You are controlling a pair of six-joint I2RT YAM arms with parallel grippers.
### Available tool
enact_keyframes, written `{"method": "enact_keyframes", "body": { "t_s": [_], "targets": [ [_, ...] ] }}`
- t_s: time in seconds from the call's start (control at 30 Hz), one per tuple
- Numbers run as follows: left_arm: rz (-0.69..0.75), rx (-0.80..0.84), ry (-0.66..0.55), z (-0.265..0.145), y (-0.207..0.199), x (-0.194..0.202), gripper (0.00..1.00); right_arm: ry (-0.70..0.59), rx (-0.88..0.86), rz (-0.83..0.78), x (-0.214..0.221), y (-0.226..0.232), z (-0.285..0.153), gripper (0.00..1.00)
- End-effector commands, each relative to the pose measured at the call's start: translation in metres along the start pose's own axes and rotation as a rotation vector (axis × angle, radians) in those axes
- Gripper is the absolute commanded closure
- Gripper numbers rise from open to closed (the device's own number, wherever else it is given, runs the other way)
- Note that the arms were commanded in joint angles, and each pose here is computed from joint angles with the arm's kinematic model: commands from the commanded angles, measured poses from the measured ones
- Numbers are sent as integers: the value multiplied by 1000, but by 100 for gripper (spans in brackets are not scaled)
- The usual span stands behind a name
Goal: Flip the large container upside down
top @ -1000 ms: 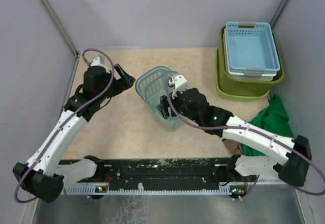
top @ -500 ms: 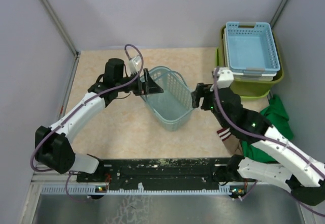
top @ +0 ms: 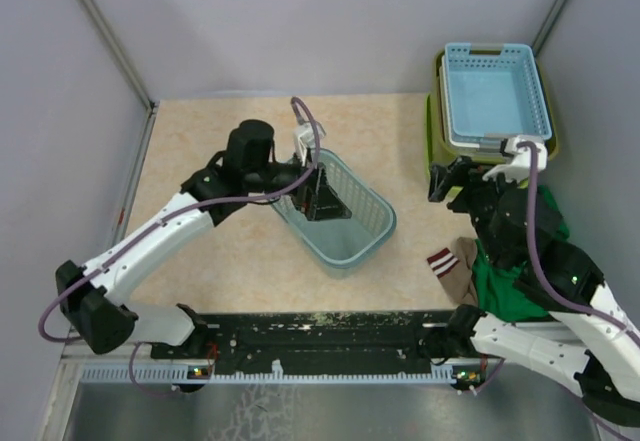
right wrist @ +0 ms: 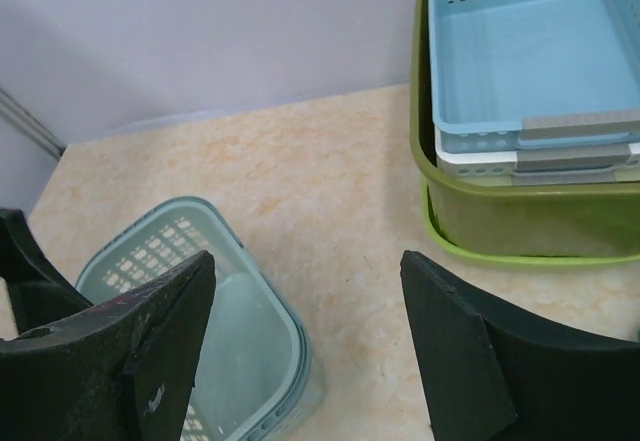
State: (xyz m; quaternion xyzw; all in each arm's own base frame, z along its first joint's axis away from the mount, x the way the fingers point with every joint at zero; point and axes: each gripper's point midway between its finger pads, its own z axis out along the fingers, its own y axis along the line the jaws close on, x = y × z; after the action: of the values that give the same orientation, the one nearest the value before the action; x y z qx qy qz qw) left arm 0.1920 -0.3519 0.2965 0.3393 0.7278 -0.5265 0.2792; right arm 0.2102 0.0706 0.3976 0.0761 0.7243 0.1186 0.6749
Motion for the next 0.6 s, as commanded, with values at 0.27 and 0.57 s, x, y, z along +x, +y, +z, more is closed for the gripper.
{"method": "enact_keyframes", "body": {
  "t_s": [0.27,0.57],
  "targets": [
    [-75,-496,-219,-72,63,-31,0,296,-320,-252,93,82,29,24],
    [-205,-515,-182,-55,84,-9,0,670,-494,-233,190,99,45,23]
  ]
}}
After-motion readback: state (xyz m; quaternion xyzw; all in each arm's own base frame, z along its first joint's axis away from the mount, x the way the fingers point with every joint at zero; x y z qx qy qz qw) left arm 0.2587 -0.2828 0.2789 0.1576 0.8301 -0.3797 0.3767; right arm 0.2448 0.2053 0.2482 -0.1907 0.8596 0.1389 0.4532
